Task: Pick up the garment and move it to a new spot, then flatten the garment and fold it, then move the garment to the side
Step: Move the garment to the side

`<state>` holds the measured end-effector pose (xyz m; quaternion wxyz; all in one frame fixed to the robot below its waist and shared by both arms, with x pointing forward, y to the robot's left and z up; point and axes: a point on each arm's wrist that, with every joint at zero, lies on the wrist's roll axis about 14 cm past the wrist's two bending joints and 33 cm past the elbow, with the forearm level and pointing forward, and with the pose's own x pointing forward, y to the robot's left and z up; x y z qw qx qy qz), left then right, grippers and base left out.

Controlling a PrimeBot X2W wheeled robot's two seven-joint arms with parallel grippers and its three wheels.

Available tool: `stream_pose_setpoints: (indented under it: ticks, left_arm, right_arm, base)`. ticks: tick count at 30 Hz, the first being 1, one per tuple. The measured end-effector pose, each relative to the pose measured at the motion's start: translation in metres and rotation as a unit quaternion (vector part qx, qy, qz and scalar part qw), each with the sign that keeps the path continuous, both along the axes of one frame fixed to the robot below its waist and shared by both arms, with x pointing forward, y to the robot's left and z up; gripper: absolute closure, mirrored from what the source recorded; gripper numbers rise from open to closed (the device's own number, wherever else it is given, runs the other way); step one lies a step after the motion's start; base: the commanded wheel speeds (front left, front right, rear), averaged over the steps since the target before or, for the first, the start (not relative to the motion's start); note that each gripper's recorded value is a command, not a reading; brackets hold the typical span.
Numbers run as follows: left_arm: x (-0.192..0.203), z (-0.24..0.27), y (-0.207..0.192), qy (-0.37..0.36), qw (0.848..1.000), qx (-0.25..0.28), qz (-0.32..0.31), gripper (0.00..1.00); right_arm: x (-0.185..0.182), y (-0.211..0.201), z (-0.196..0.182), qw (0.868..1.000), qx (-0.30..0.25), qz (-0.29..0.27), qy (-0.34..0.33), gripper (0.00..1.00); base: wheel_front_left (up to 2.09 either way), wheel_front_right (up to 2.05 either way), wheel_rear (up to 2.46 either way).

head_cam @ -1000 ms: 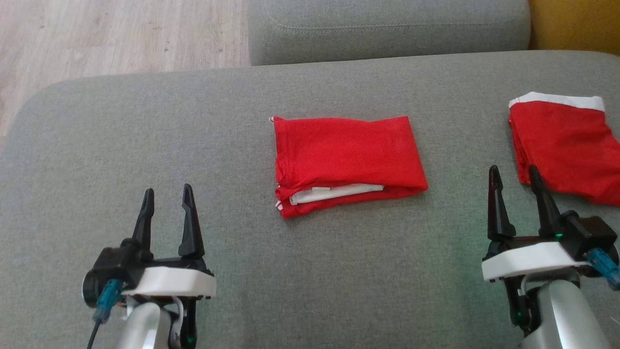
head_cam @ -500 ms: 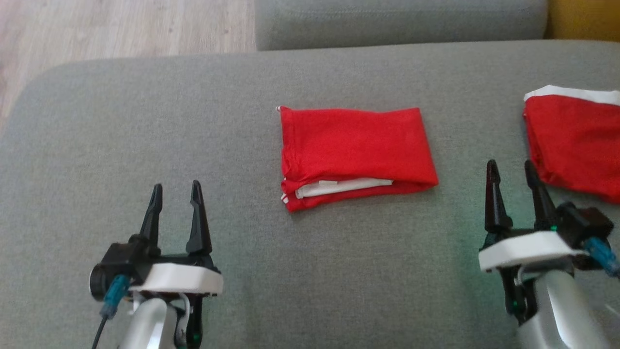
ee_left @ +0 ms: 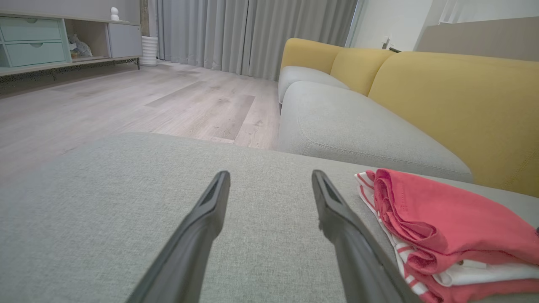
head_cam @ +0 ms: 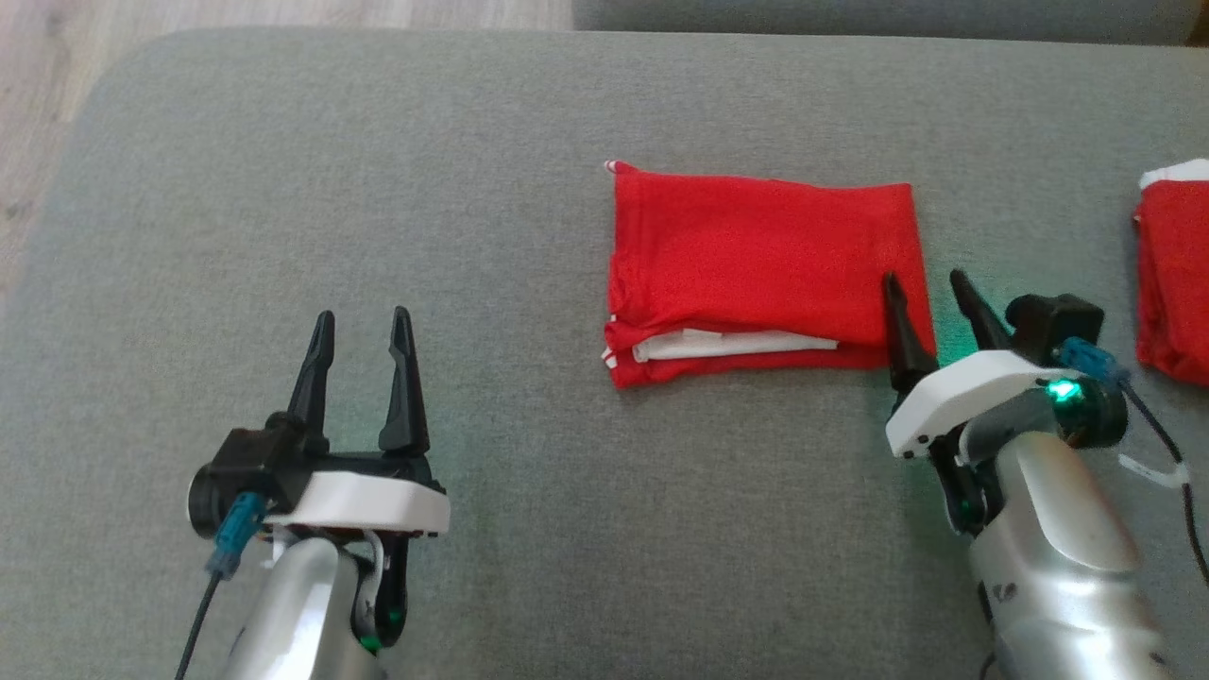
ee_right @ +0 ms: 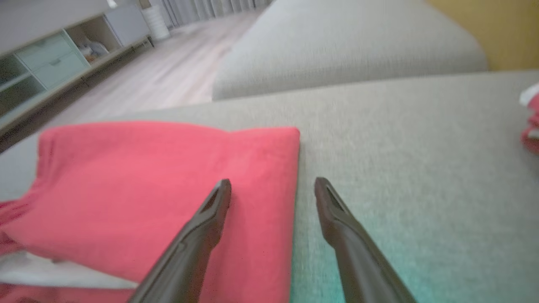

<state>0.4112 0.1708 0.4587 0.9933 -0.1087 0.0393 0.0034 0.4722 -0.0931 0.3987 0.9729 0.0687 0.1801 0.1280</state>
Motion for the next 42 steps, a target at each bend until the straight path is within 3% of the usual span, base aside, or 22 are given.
stream_pose_setpoints:
  ticks: [3, 7, 8, 9, 10, 11, 26, 35, 42]
  left_arm:
    - [-0.002, -0.001, 0.003, 0.002, 1.000, 0.001, 0.004, 0.00]
    - [-0.003, -0.001, 0.005, 0.003, 1.000, 0.003, 0.007, 0.00]
    - [-0.003, 0.000, 0.005, 0.002, 1.000, 0.002, 0.007, 0.00]
    - [-0.003, 0.000, 0.005, 0.001, 1.000, 0.002, 0.007, 0.00]
    - [-0.003, 0.001, 0.005, 0.000, 1.000, 0.002, 0.007, 0.00]
    - [-0.003, 0.002, 0.005, -0.001, 1.000, 0.002, 0.006, 0.00]
    - [-0.006, 0.022, -0.017, -0.030, 0.999, -0.003, -0.023, 0.00]
    - [-0.004, 0.030, -0.047, -0.041, 0.997, -0.006, -0.063, 0.00]
    - [0.009, 0.018, -0.066, -0.028, 0.996, -0.011, -0.087, 0.00]
  right_arm:
    - [-0.005, 0.005, -0.021, 0.999, 0.008, 0.001, 0.051, 0.00]
    - [-0.004, 0.014, -0.029, 0.997, -0.007, 0.023, 0.072, 0.00]
    - [-0.002, 0.015, -0.028, 0.997, -0.011, 0.027, 0.072, 0.10]
    - [-0.002, 0.016, -0.028, 0.997, -0.014, 0.031, 0.073, 0.53]
    - [-0.002, 0.016, -0.028, 0.997, -0.018, 0.033, 0.072, 0.82]
    - [-0.002, 0.016, -0.027, 0.997, -0.021, 0.035, 0.069, 1.00]
    - [-0.003, -0.028, 0.018, 0.992, -0.121, 0.032, -0.030, 1.00]
    - [-0.005, -0.074, 0.045, 0.974, -0.213, 0.036, -0.062, 1.00]
    - [0.003, -0.165, 0.061, 0.947, -0.319, -0.001, -0.043, 1.00]
  base:
    - [0.00, 0.00, 0.00]
    - [0.00, 0.00, 0.00]
    - [0.00, 0.00, 0.00]
    - [0.00, 0.00, 0.00]
    - [0.00, 0.00, 0.00]
    - [0.00, 0.00, 0.00]
    - [0.00, 0.00, 0.00]
    - [0.00, 0.00, 0.00]
    - [0.00, 0.00, 0.00]
